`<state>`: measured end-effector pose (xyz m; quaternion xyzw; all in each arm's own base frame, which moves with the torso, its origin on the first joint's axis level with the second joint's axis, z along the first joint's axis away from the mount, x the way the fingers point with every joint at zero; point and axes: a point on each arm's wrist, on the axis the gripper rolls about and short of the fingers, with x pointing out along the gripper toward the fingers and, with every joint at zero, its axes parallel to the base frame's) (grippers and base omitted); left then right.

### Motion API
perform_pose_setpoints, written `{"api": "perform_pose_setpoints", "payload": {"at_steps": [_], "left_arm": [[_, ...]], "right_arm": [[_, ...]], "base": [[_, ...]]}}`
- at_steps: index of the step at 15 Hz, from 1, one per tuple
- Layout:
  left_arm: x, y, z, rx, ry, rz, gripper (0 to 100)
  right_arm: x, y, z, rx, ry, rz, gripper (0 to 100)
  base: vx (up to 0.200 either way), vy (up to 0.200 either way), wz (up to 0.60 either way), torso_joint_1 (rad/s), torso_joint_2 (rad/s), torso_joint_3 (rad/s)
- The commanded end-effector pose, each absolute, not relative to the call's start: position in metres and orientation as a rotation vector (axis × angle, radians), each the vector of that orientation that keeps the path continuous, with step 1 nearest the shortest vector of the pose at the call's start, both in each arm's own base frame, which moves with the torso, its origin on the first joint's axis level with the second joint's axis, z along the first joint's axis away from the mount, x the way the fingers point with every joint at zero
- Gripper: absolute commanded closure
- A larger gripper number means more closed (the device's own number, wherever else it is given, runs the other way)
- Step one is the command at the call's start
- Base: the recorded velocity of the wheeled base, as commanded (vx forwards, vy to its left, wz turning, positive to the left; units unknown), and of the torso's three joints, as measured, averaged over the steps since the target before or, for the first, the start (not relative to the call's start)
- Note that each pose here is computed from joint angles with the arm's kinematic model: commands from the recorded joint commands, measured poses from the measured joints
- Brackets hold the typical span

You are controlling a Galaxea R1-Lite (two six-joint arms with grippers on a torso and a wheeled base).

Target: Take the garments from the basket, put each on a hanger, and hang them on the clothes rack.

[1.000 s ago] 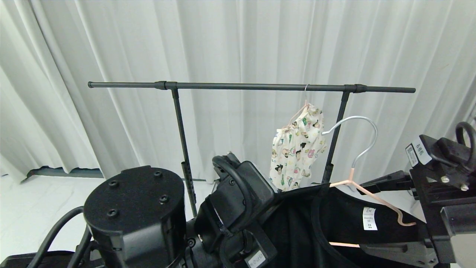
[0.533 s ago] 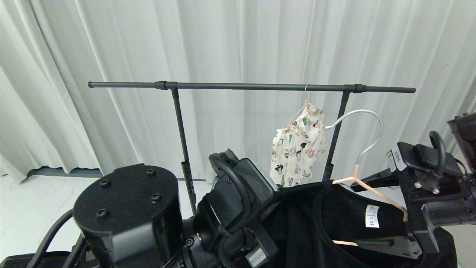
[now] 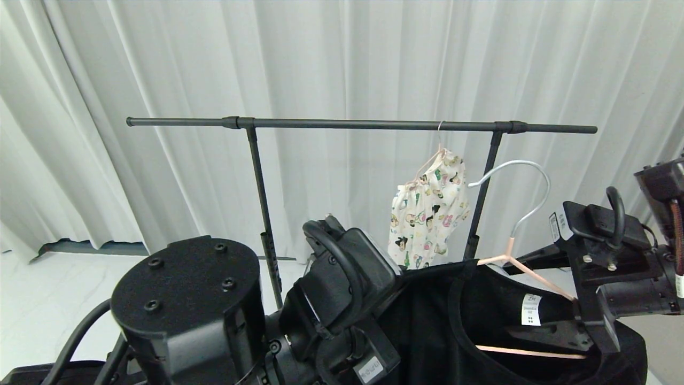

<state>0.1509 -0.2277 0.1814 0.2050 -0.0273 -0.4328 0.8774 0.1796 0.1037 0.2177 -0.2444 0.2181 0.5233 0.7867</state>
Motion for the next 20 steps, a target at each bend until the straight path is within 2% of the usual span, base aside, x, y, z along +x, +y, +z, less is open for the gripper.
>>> {"api": "perform_pose_setpoints", "payload": {"at_steps": [1,3,7,8,12,16,20], "left_arm": [[0.151,-0.228,0.181,0.427,-0.057,-0.903,100],[0.151,-0.228,0.181,0.427,-0.057,-0.903,100],[0.151,-0.229,0.18,0.431,-0.052,-0.904,100],[0.152,-0.228,0.179,0.429,-0.052,-0.899,0],[0.171,-0.212,0.178,0.428,-0.036,-0.795,0],[0.164,-0.19,0.174,0.436,-0.014,-0.765,0],[0.157,-0.141,0.148,0.47,0.104,-0.663,0]], "right_arm": [[0.18,0.104,0.218,-0.528,0.468,1.128,100],[0.18,0.103,0.219,-0.529,0.464,1.124,100],[0.184,0.104,0.222,-0.544,0.326,1.091,100],[0.183,0.103,0.223,-0.555,0.293,1.087,100],[0.17,0.088,0.229,-0.558,0.24,1.038,100],[0.176,0.07,0.231,-0.537,0.248,0.951,100],[0.178,0.062,0.233,-0.526,0.243,0.93,100]], "base": [[0.0,0.0,0.0,0.0,0.0,0.0],[0.0,0.0,0.0,0.0,0.0,0.0],[0.0,0.0,0.0,0.0,0.0,0.0],[0.0,0.0,0.0,0.0,0.0,0.0],[0.0,0.0,0.0,0.0,0.0,0.0],[0.0,0.0,0.0,0.0,0.0,0.0],[0.0,0.0,0.0,0.0,0.0,0.0]]}}
